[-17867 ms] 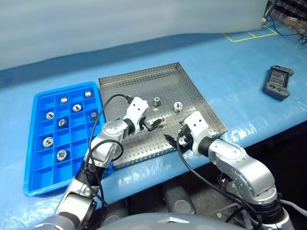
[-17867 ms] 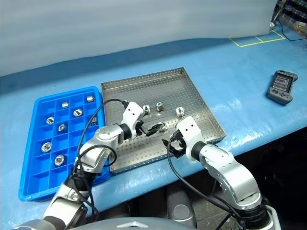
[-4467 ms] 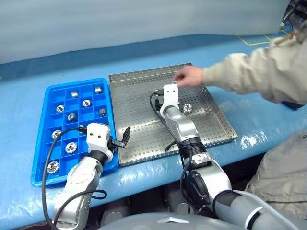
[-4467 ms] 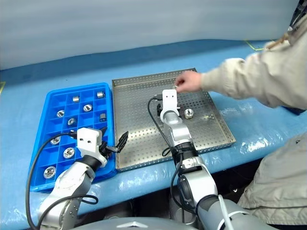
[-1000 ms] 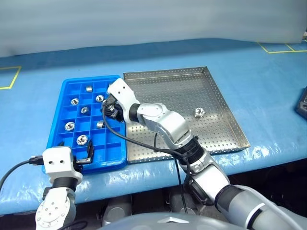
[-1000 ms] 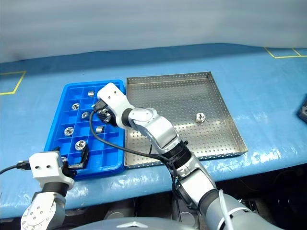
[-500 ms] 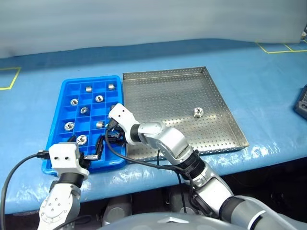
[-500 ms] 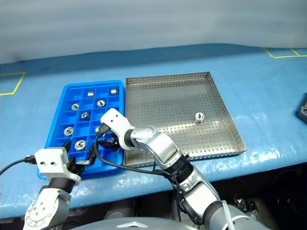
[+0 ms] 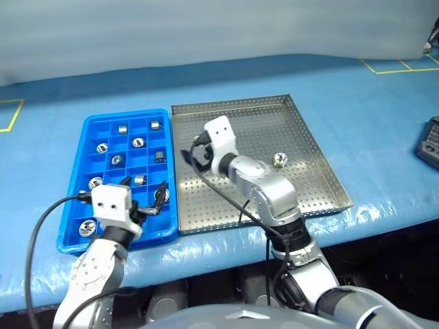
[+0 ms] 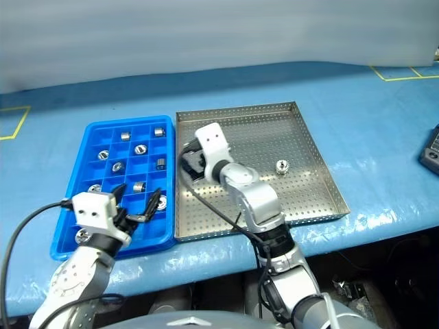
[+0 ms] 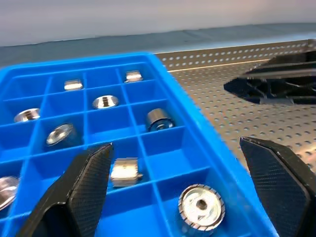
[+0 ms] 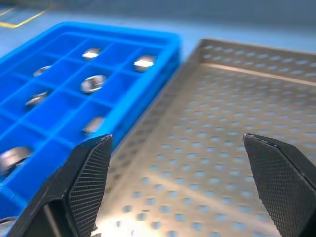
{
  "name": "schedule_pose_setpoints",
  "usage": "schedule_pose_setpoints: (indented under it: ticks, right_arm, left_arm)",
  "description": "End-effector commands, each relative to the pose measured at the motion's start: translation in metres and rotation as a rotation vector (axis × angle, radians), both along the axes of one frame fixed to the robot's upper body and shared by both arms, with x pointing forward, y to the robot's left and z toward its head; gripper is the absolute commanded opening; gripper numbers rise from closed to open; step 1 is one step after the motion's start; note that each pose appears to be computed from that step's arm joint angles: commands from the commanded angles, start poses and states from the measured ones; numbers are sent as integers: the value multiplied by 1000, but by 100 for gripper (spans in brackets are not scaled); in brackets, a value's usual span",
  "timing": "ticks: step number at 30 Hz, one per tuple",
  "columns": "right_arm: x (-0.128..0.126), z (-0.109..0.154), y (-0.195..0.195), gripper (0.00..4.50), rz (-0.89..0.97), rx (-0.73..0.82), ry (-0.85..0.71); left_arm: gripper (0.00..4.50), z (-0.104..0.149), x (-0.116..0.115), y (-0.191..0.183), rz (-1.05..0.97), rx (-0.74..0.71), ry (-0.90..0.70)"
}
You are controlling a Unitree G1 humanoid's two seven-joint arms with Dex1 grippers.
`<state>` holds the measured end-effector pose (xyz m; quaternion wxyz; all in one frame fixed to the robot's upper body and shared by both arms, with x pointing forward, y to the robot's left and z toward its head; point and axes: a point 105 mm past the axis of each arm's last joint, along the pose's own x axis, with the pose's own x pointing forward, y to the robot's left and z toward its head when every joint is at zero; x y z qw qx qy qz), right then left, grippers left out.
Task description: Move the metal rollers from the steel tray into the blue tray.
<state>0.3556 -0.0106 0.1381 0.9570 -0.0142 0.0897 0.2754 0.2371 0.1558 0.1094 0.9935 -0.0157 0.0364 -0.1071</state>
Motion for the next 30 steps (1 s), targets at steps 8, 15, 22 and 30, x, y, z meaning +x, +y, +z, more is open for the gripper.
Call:
schedule_pose_setpoints:
  ticks: [8, 15, 22, 30]
  right_arm:
    - [23, 6, -89, 447, -549, 18, -174]
    - [29, -31, -111, 447, -694, 35, -98]
    - [32, -63, -102, 447, -649, 73, 37]
    - [26, -79, -100, 290, -626, 49, 76]
  left_arm:
    - [450, 2, 17, -46, -212, -52, -19]
    - [450, 1, 18, -43, -200, -43, -22]
    - [450, 2, 18, -40, -183, -39, -25]
    - [450, 1, 17, -39, -175, -39, -23]
